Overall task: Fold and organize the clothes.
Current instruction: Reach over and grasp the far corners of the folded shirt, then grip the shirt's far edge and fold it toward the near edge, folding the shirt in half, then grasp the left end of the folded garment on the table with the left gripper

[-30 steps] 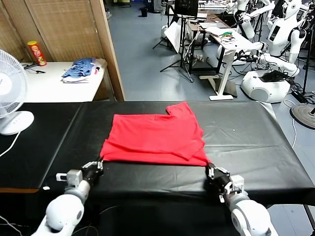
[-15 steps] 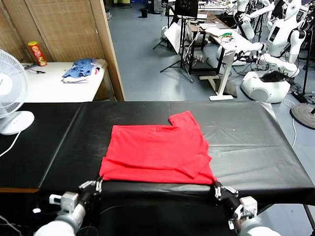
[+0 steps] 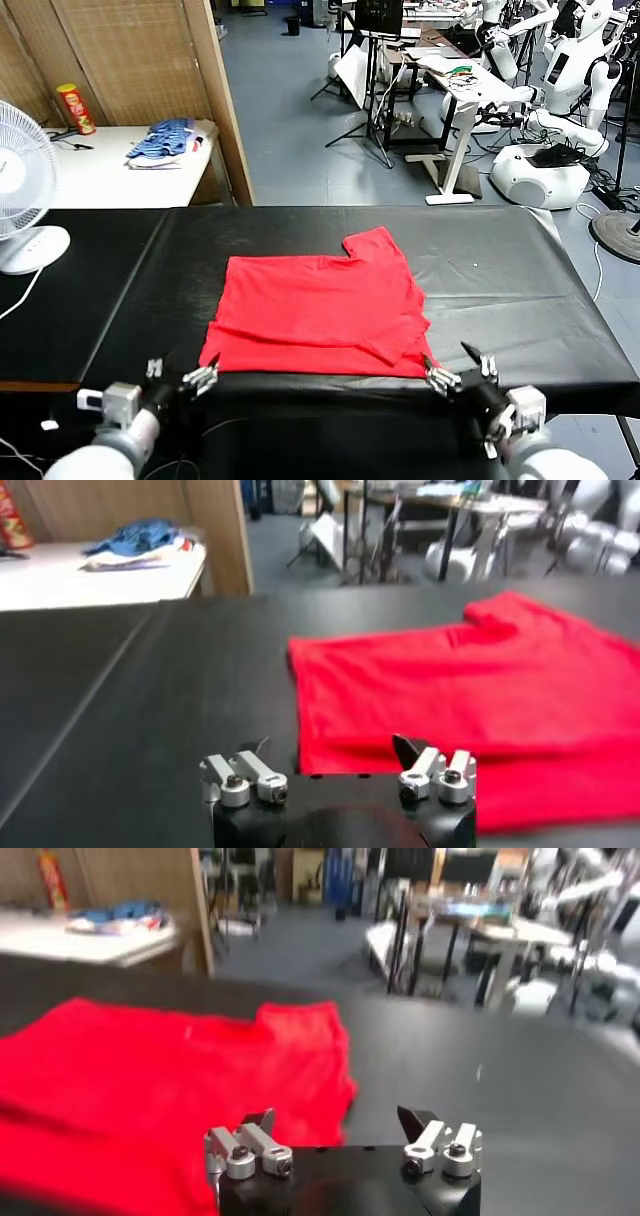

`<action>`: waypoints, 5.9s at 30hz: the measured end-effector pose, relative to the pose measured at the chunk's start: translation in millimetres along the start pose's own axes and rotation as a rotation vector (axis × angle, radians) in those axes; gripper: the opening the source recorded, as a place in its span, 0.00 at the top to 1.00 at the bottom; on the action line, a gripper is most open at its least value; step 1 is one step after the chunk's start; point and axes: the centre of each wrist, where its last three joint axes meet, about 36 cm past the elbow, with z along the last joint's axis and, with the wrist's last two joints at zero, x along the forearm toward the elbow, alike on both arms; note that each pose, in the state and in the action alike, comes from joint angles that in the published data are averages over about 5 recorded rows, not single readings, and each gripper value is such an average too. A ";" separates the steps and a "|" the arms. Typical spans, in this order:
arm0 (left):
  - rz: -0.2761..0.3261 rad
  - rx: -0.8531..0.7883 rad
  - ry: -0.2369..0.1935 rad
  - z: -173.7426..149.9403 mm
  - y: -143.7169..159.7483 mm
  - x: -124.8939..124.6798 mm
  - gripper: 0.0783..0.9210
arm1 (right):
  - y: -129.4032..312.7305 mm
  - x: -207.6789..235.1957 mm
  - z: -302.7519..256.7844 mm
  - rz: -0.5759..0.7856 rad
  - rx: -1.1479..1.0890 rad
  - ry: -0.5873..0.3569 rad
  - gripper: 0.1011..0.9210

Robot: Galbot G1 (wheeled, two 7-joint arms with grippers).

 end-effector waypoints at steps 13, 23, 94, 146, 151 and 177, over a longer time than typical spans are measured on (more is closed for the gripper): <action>-0.017 0.077 -0.009 -68.7 38.7 -180.2 0.15 | 5.4 -181.0 -29.6 -0.003 -0.069 0.145 0.15; -0.033 0.080 0.142 -76.8 53.8 -247.2 0.15 | 19.4 -236.1 -44.7 -0.034 -0.070 0.221 0.15; -0.016 -0.226 0.096 -26.6 17.6 -53.9 0.94 | 25.3 -10.4 1.1 -0.118 -0.023 0.288 0.97; 0.067 0.145 0.129 -17.0 46.9 -153.9 0.68 | 43.2 -101.2 22.6 0.004 -0.139 0.224 0.28; 0.070 0.163 0.135 -14.3 46.1 -156.5 0.91 | 45.3 -103.4 26.3 0.011 -0.143 0.220 0.47; -0.042 -0.078 0.058 -15.9 37.8 -109.5 0.93 | 42.9 -79.7 35.1 0.049 -0.091 0.148 0.84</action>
